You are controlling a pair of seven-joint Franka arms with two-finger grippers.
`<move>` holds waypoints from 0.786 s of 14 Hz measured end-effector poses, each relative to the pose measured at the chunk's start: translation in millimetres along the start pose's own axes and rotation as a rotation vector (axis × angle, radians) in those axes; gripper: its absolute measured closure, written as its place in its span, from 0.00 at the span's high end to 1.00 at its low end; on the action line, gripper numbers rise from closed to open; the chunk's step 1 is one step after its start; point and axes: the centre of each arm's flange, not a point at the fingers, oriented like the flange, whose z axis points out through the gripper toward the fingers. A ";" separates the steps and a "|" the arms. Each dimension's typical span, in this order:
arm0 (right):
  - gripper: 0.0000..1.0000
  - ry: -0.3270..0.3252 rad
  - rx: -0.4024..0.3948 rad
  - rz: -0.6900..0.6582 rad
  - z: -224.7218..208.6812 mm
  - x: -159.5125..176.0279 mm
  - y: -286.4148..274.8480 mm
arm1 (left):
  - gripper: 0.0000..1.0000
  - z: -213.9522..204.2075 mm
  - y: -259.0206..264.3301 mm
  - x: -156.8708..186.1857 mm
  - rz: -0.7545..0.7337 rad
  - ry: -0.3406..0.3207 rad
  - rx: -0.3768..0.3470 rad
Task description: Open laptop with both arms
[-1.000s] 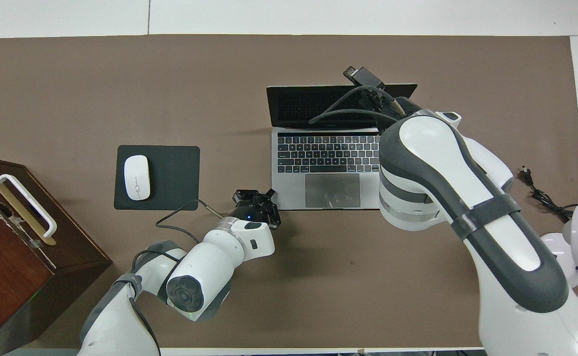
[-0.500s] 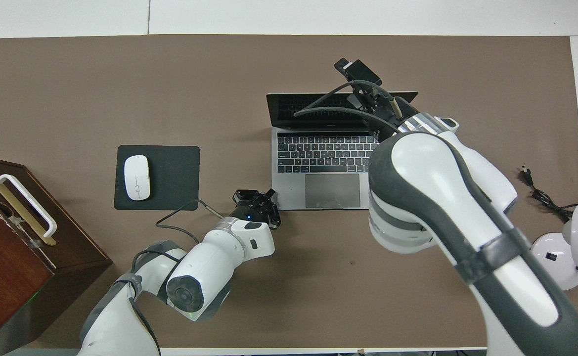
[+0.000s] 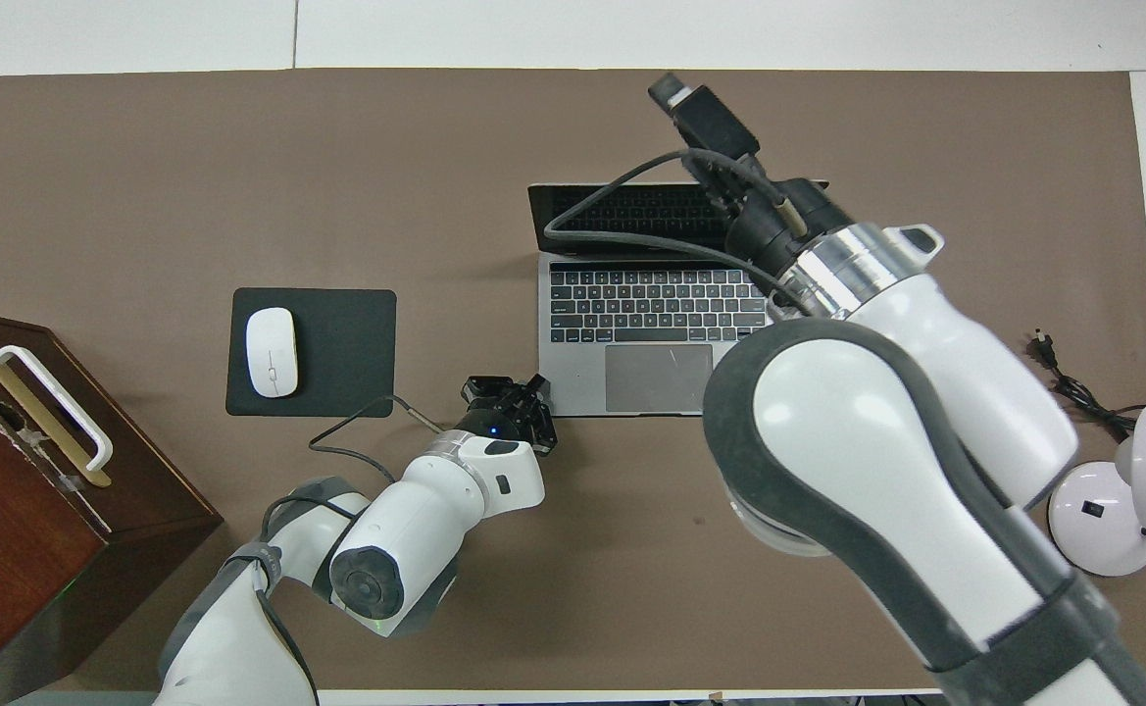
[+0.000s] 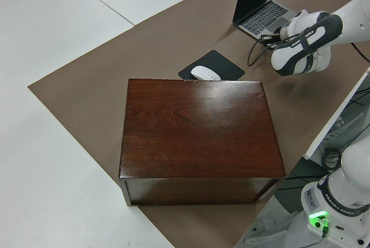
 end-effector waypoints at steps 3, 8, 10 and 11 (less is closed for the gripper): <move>1.00 -0.120 -0.002 -0.314 -7.6 88.5 -17.2 | 0.01 -1.0 -0.4 1.2 -0.003 0.006 0.001; 1.00 -0.413 -0.185 -0.632 -40.4 159.4 -17.3 | 0.01 -16.4 -5.2 12.4 -0.017 0.045 0.009; 1.00 -0.530 -0.263 -0.647 -49.0 156.4 -17.0 | 0.01 -23.6 -11.6 14.5 -0.027 0.050 0.017; 1.00 -0.572 -0.330 -0.646 -55.6 153.8 -17.6 | 0.01 -26.8 -16.9 16.0 -0.035 0.041 0.022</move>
